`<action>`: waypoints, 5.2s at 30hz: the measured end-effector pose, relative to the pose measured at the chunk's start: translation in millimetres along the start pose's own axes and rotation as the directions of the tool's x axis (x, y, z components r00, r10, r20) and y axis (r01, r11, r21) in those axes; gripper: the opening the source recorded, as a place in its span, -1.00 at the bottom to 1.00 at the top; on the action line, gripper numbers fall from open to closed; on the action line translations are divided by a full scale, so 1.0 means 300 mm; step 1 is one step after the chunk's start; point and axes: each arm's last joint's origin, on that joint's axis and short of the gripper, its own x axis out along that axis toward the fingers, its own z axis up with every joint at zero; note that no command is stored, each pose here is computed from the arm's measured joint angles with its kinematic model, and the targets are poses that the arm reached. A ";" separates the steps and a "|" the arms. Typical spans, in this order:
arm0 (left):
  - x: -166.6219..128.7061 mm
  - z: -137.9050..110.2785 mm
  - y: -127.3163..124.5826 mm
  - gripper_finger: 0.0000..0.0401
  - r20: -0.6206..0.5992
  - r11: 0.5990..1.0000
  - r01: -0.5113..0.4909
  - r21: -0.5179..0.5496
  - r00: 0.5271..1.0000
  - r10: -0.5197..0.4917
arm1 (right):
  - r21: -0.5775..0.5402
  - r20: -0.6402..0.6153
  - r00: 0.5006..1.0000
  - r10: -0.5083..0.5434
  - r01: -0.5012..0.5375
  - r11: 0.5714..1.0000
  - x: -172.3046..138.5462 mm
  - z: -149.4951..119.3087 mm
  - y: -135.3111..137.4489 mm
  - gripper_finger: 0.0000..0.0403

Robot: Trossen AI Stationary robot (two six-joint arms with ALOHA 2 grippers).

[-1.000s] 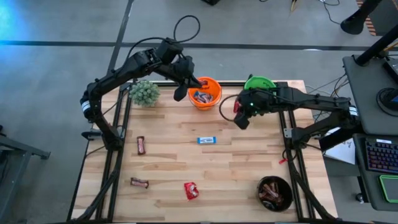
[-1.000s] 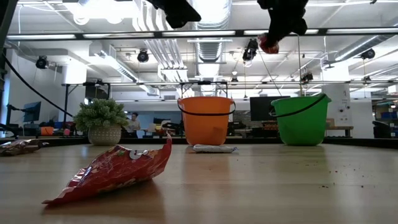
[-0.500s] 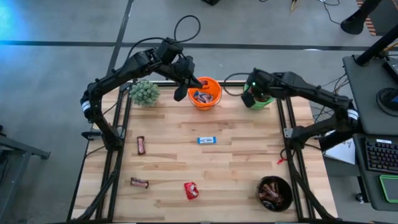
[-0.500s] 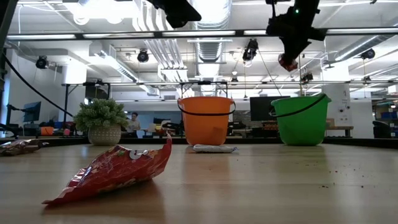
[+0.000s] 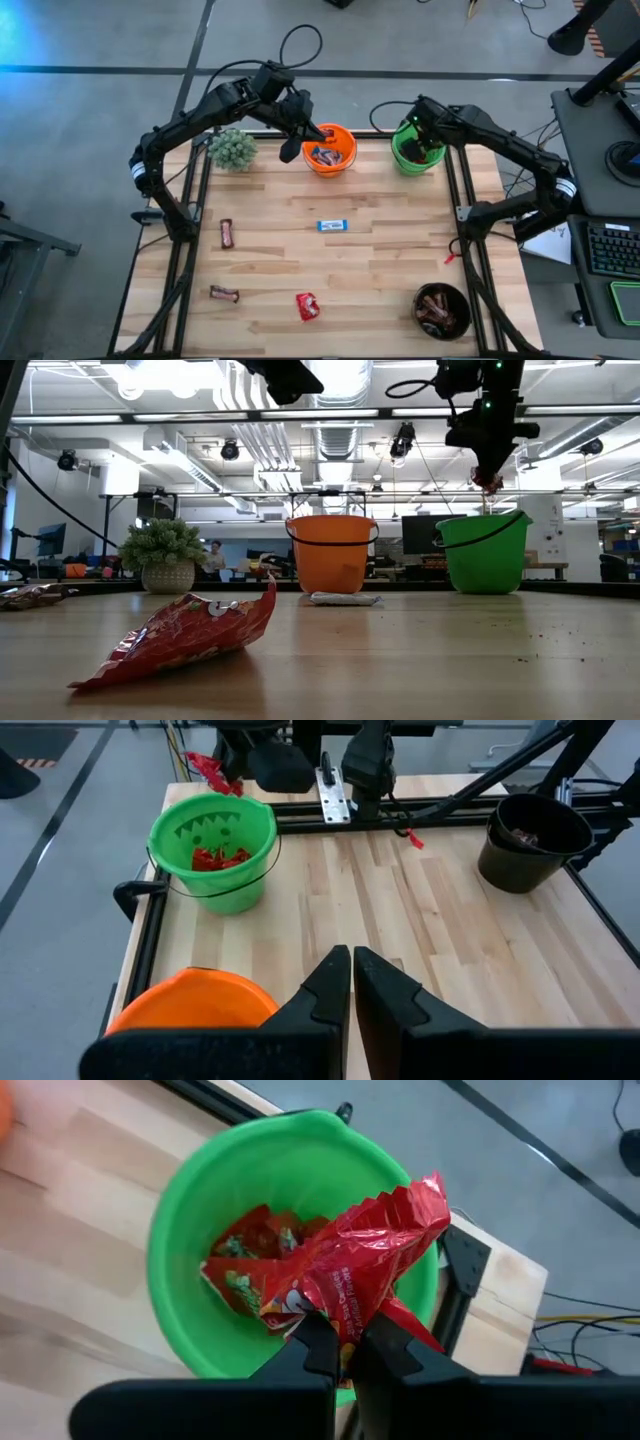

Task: Organize candy in baskets
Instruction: Put the red candy into the green bucket, then put the white chocolate bar into the orange bucket

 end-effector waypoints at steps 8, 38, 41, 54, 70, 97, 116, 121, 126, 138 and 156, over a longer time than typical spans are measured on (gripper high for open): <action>0.000 0.000 0.000 -0.93 0.000 1.000 -0.002 0.001 1.000 0.002 | -0.073 0.018 1.000 0.004 -0.002 0.997 0.006 0.008 -0.003 -0.76; -0.029 -0.130 -0.045 -0.43 -0.436 0.967 -0.108 -0.231 0.900 -0.004 | -0.220 0.110 0.993 0.029 -0.005 0.976 0.004 0.039 0.006 -0.21; -0.022 -0.129 -0.040 -0.43 -0.435 0.963 -0.124 -0.238 0.900 0.009 | -0.211 0.139 0.990 0.037 -0.007 0.978 0.003 0.049 0.009 -0.21; 0.061 -0.182 -0.012 -0.42 -0.531 0.928 -0.137 -0.346 0.844 -0.074 | -0.224 0.173 0.984 0.045 -0.005 0.975 0.001 0.061 0.010 -0.21; 0.226 -0.205 0.001 -0.32 -0.535 0.962 -0.055 -0.268 0.839 -0.101 | -0.233 0.173 0.984 0.045 -0.003 0.973 0.001 0.061 0.010 -0.21; 0.317 -0.203 -0.039 -0.01 -0.545 0.961 -0.072 -0.267 0.833 -0.089 | -0.224 0.194 0.980 0.050 -0.005 0.975 -0.001 0.068 0.012 -0.21; 0.641 -0.339 -0.191 -0.01 -0.706 0.964 0.008 -0.267 0.679 -0.201 | -0.233 0.164 0.986 0.027 0.012 0.972 -0.027 0.035 -0.014 -0.21; 0.692 -0.351 -0.233 -0.01 -0.705 0.965 0.024 -0.260 0.678 -0.207 | -0.206 0.185 0.981 -0.061 0.099 0.974 -0.103 0.005 -0.065 -0.21; 0.714 -0.343 -0.255 -0.01 -0.680 0.967 0.028 -0.254 0.705 -0.199 | -0.145 0.251 0.967 -0.038 0.077 0.986 -0.192 -0.018 -0.110 -0.21; 0.771 -0.429 -0.264 -0.01 -0.679 0.963 -0.056 -0.263 0.720 -0.144 | -0.089 0.260 0.964 0.047 -0.025 0.996 -0.241 -0.063 -0.137 -0.21; 0.862 -0.536 -0.255 -0.01 -0.687 0.950 -0.093 -0.296 0.712 -0.144 | -0.074 0.259 0.965 0.045 -0.027 0.997 -0.242 -0.065 -0.138 -0.21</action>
